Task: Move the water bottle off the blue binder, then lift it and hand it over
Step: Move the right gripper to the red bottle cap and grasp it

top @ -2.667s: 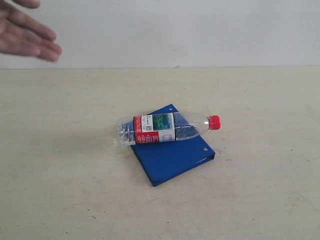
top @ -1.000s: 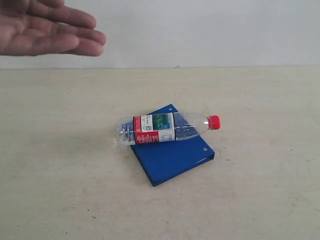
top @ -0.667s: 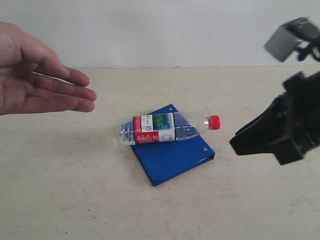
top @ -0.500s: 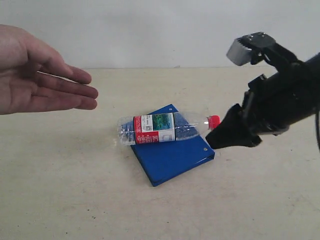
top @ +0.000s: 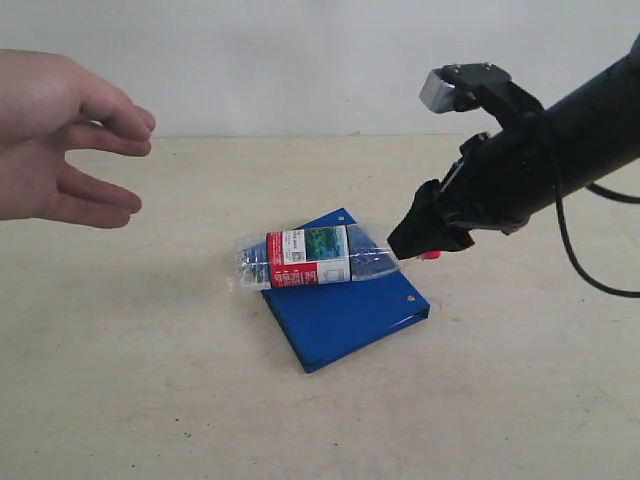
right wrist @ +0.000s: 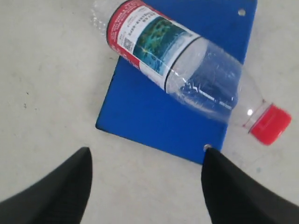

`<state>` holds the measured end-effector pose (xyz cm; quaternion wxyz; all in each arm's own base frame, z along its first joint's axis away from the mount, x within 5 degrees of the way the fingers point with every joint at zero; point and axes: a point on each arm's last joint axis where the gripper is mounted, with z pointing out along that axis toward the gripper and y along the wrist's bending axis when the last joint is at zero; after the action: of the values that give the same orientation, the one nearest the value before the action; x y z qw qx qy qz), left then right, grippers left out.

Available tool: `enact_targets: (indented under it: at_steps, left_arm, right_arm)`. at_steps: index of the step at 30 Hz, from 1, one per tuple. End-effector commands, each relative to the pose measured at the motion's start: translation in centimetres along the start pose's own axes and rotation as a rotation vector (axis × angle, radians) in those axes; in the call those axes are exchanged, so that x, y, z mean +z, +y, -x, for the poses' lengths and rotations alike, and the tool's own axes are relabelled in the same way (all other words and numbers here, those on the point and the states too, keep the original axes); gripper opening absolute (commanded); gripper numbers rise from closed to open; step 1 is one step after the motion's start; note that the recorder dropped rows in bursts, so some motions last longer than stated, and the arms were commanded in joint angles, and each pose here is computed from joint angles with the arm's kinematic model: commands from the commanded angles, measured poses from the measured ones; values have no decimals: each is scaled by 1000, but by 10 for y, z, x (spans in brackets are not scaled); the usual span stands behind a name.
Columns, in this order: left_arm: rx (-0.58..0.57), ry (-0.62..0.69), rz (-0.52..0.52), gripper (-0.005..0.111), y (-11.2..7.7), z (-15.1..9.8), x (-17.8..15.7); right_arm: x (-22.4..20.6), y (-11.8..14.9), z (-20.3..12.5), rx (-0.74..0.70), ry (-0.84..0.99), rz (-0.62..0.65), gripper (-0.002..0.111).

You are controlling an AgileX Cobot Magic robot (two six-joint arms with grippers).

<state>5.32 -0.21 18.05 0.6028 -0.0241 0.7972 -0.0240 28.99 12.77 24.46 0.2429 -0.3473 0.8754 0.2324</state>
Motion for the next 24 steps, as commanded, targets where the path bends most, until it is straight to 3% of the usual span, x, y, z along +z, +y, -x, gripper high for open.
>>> enact_targets:
  at_steps: [1,5,7,24]
  left_arm:
    - [8,-9,2,4,0,1,0]
    - [8,-9,2,4,0,1,0]
    - [8,-9,2,4,0,1,0]
    - [8,-9,2,4,0,1,0]
  right_arm:
    - [-9,-2,14,-378,29,-84,61]
    - [-5,-7,6,-862,312,-218,61]
    - [-1,-9,5,-991,398,-263,61]
    - [75,-35,7,-1020,297,-331,61]
